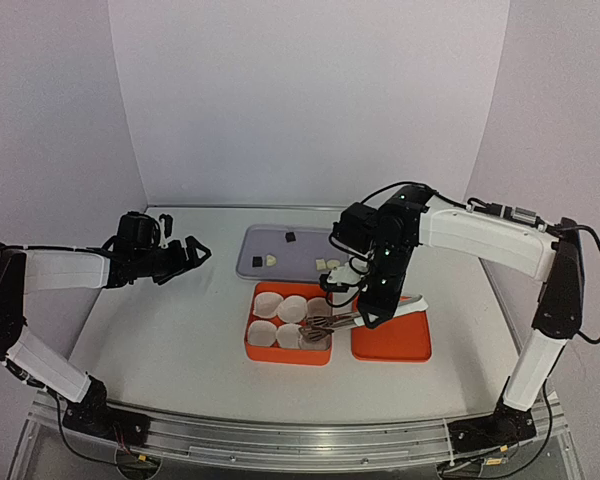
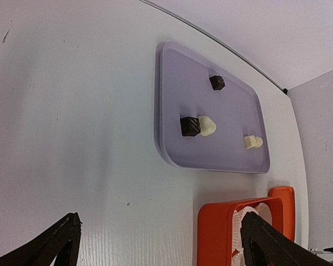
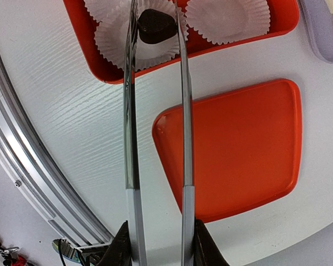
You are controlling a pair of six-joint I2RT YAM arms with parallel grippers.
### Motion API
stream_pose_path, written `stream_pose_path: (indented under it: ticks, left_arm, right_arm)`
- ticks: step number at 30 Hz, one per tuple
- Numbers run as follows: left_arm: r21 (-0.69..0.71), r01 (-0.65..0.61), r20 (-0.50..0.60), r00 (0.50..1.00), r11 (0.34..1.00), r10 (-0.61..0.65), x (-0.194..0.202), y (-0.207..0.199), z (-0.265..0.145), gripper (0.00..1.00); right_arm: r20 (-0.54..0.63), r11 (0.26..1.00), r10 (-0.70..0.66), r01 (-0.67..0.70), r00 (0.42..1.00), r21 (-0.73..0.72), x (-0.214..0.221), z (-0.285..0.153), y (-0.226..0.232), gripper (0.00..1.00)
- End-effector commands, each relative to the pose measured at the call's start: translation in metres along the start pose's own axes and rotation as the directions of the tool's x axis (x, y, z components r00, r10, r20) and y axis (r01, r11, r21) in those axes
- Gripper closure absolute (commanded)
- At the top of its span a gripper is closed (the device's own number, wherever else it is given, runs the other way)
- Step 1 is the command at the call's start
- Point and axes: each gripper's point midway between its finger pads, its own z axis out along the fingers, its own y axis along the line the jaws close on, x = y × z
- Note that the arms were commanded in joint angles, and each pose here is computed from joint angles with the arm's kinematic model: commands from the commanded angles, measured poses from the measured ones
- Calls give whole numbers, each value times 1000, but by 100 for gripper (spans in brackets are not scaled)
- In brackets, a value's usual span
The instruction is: Pack the chocolate
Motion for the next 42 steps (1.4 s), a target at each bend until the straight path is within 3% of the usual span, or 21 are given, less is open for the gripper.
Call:
stream_pose_path:
  ticks: [1, 13, 22, 34, 42]
  left_arm:
    - [6, -31, 41, 999, 999, 31, -13, -8, -7, 0]
    - [-9, -30, 58, 998, 999, 31, -12, -5, -15, 0]
    - [-14, -31, 65, 997, 999, 32, -11, -4, -19, 0]
    - [-9, -38, 84, 996, 999, 38, -14, -7, -27, 0]
    - [-17, -31, 102, 994, 999, 32, -18, -8, -34, 0]
  right_arm:
    - [-11, 1000, -21, 21, 1000, 11, -2, -9, 1, 80]
    - [-11, 1000, -23, 24, 1000, 18, -2, -12, 1, 64]
    - [21, 999, -29, 28, 999, 30, -7, -22, 2, 63]
    - [261, 995, -39, 14, 964, 97, -36, -79, -4, 66]
    - [404, 935, 35, -173, 914, 308, -86, -97, -63, 67]
